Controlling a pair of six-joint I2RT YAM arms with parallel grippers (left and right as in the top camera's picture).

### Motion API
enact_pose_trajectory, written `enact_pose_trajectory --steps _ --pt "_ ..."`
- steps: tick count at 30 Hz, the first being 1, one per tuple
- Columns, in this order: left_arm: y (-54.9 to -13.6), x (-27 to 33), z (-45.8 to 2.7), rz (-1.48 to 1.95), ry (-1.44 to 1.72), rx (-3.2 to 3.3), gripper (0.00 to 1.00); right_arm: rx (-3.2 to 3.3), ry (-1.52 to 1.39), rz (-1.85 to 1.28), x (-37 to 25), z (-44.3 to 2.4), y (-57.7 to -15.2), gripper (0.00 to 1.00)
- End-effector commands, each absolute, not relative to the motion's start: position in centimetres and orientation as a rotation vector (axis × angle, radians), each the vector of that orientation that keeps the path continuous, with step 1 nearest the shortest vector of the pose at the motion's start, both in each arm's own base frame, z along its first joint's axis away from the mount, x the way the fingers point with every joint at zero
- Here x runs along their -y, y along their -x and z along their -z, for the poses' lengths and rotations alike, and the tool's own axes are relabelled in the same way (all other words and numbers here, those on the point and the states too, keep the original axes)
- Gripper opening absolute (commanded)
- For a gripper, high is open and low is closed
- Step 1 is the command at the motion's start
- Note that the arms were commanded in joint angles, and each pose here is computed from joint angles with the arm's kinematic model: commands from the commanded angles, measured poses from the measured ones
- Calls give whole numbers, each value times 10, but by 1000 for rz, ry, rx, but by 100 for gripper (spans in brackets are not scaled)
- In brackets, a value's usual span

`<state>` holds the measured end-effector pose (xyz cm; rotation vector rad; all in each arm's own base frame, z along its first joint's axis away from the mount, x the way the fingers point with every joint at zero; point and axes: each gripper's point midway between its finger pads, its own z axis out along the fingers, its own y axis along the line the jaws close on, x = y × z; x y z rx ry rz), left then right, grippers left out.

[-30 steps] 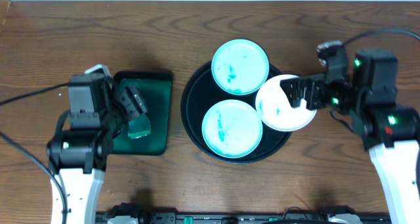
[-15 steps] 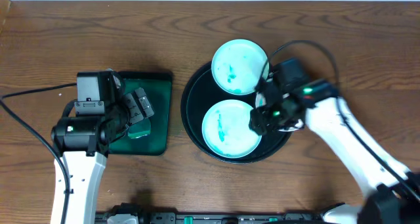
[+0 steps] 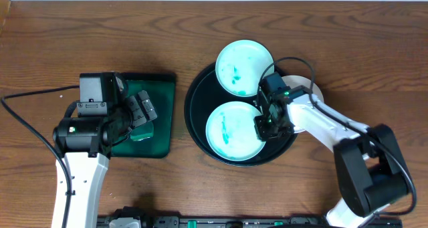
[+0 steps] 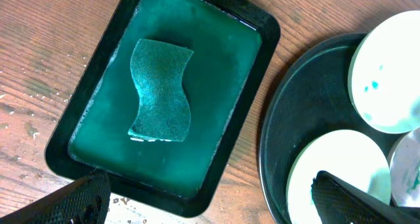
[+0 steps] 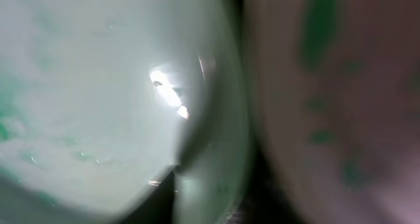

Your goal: Clean dirty plates on tray and stack at the side

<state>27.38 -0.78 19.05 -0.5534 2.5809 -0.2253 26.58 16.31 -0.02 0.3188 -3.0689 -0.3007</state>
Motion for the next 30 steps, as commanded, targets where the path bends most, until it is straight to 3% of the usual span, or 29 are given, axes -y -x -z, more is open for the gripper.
enact_pose_trajectory --steps 1,3,9,14,24,27,30 --pt "-276 3 -194 181 541 -2574 98 3045 -280 265 -162 16 -262 4" --pt "-276 -2 -191 144 552 -2577 100 3065 -268 259 -159 16 -268 1" --pt "-279 -21 -161 -20 662 -2648 89 3141 -235 275 -155 9 -287 1" --pt "-284 -36 -115 -191 823 -2749 84 3148 -238 280 -156 9 -288 1" --pt "-305 -38 -18 -292 854 -2935 73 3148 -237 280 -156 9 -288 1" --pt "-303 -38 5 -315 860 -2986 64 3148 -237 280 -156 9 -288 1" --pt "-301 -37 17 -323 864 -3016 43 3148 -237 280 -156 9 -288 1"
